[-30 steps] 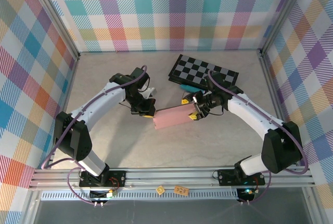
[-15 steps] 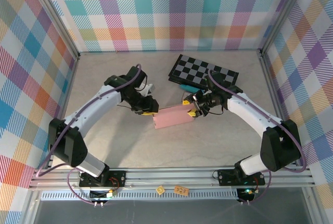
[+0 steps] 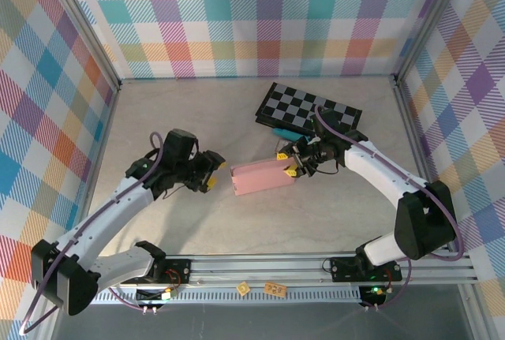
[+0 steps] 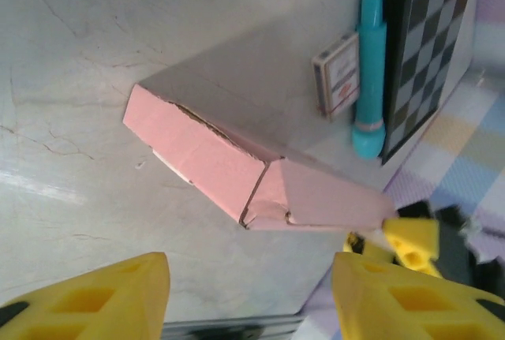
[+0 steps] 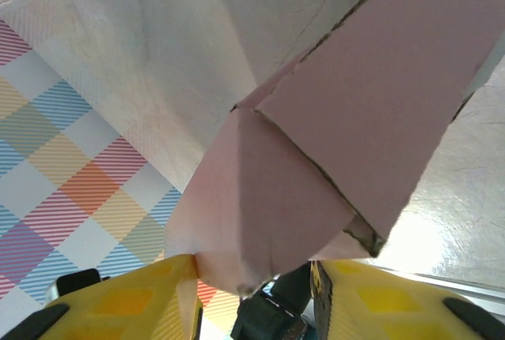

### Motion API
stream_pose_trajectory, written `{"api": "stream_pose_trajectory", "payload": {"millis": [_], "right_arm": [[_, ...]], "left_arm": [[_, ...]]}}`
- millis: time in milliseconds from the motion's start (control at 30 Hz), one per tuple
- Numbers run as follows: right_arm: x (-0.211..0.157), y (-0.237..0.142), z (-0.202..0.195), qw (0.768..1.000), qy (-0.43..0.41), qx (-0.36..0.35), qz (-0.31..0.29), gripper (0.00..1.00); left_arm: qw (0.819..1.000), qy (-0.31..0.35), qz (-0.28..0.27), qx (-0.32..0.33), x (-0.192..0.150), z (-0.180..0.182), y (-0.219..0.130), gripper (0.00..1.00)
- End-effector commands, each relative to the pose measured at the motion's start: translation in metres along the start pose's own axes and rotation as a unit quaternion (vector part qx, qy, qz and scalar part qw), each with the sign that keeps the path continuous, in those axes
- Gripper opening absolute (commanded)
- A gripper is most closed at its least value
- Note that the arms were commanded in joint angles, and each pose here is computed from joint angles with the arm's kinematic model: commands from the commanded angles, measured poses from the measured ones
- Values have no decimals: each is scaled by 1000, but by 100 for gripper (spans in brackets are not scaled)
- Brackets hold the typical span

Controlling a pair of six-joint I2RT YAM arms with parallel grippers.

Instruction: Fold the paper box

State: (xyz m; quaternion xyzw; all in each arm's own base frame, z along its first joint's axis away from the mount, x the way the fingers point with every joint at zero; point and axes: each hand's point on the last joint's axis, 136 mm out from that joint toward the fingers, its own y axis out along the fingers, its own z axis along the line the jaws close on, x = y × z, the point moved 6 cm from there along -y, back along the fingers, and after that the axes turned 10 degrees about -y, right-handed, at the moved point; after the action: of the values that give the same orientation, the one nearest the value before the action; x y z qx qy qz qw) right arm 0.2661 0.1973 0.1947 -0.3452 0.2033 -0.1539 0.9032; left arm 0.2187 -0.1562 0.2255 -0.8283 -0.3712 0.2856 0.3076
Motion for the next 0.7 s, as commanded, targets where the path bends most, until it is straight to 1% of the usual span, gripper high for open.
{"api": "stream_pose_trajectory", "payload": {"millis": [0,200,433,667], "right_arm": [[3,8,-15,999,15,-29,5,42],[3,8,-16,999,15,-29,5,42],[3,8,-16,999,15,-28,6,42],[2,7,-18,999,17,-28,5,42]], "left_arm": [[990,-119,-13,-72,0,-23,3,59],[983,-168,20,-65,-15,-15,31,60],[984,-174,12,-28,-19,-5,34,59],[980,-186,27,-57,-22,-8,57,50]]}}
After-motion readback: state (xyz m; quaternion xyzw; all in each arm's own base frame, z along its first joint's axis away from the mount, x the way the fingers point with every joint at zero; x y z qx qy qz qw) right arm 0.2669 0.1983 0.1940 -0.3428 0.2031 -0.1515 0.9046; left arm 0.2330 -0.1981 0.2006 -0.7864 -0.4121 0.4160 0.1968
